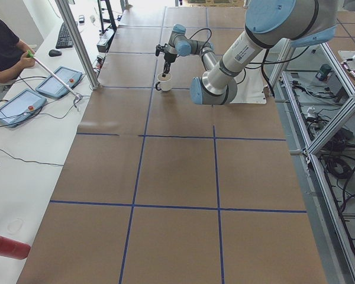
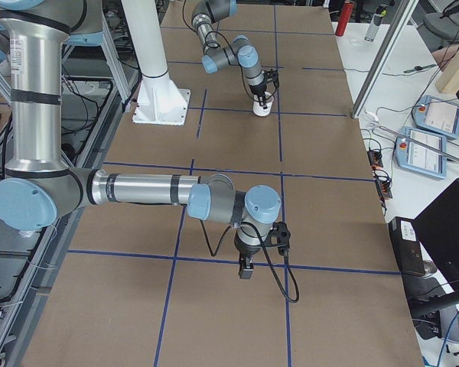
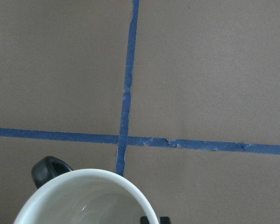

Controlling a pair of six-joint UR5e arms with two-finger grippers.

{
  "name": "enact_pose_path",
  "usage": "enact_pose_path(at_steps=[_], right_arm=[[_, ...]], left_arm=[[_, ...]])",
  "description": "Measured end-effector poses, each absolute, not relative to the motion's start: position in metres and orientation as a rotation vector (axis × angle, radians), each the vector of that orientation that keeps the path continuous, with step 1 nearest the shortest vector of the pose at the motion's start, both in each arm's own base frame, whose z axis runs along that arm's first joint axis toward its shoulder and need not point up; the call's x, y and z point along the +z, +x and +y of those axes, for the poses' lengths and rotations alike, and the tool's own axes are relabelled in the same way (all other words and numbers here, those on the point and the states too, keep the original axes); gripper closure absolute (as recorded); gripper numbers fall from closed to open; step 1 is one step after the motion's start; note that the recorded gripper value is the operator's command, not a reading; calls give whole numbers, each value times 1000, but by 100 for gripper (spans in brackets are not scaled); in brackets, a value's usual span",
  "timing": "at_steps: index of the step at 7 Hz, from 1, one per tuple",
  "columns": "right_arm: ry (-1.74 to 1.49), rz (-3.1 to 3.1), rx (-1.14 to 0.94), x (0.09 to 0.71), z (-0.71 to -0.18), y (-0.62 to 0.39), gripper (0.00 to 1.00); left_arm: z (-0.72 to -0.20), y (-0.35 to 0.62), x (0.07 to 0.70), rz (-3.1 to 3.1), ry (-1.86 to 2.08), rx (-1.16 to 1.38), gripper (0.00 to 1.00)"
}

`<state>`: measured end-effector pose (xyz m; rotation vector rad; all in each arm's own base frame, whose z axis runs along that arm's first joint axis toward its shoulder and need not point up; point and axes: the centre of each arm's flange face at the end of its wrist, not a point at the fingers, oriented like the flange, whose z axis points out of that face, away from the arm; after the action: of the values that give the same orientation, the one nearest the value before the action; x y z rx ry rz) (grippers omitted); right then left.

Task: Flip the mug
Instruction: 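Rotate the left wrist to turn the mug opening upward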

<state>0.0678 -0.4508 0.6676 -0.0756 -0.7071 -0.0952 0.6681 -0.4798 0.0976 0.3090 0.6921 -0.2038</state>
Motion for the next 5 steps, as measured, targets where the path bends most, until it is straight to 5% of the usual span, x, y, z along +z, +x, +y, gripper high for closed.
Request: enact_pose_path(at_steps=[2,3,5], right_arm=[[-76,-707,-95,668,-451,68,0],[-76,-707,-96,668,-451,68,0],[-76,-707,-96,668,-451,68,0]], left_arm=[[-480,668,99,687,310,-204,99],[-480,668,100,684,315,-206,81],[-480,667,103,679,319,-208,0]])
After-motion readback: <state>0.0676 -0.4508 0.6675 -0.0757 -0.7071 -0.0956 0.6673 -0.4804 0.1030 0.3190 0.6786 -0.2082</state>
